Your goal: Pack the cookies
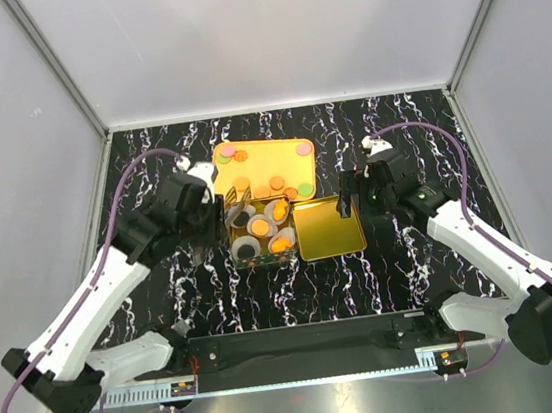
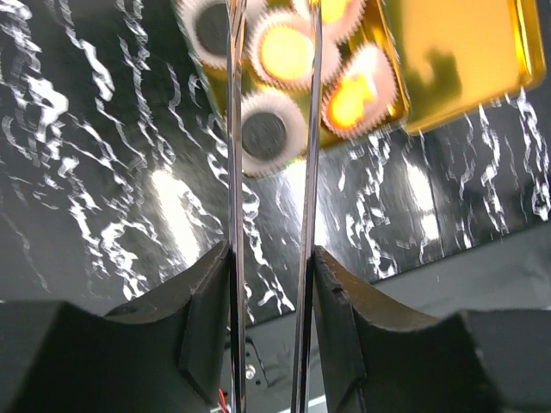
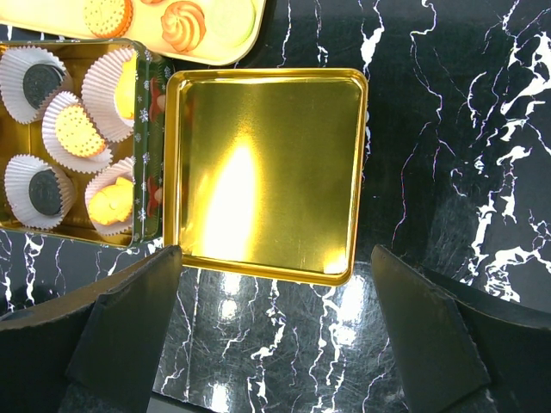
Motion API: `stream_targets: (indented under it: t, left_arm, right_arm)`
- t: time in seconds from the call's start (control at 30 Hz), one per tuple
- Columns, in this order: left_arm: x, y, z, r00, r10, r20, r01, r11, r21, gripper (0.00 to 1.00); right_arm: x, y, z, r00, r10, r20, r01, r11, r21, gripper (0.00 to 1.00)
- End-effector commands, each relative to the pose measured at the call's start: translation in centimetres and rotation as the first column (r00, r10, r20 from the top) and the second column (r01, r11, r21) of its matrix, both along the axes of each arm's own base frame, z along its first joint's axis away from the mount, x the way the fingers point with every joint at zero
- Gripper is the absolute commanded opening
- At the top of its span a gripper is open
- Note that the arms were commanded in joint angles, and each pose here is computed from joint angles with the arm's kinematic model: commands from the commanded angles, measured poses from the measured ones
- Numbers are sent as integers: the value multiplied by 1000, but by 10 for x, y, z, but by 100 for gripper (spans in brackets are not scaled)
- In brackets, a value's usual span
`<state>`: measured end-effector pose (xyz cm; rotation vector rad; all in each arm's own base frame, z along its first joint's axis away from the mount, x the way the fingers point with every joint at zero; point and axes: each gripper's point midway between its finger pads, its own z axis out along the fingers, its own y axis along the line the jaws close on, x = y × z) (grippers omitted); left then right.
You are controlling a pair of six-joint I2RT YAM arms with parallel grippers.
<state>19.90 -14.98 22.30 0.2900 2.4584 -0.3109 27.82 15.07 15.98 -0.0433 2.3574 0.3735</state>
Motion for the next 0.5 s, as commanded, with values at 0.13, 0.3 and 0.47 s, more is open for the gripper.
stream_targets:
  t: [0.13,0.3,0.47]
  left_arm:
    - [60,10,36,986,97,134,-98,995,2,43]
    - [81,24,41,974,164,154,-166,986,1,44]
    - [125,54,24,942,303,145,-303,953,-25,45]
  right_arm:
    - [5,6,27,997,23,73,-27,999,45,100]
    - [3,8,28,997,31,77,-36,998,56,100]
    - [4,11,26,996,43,73,-48,997,67,100]
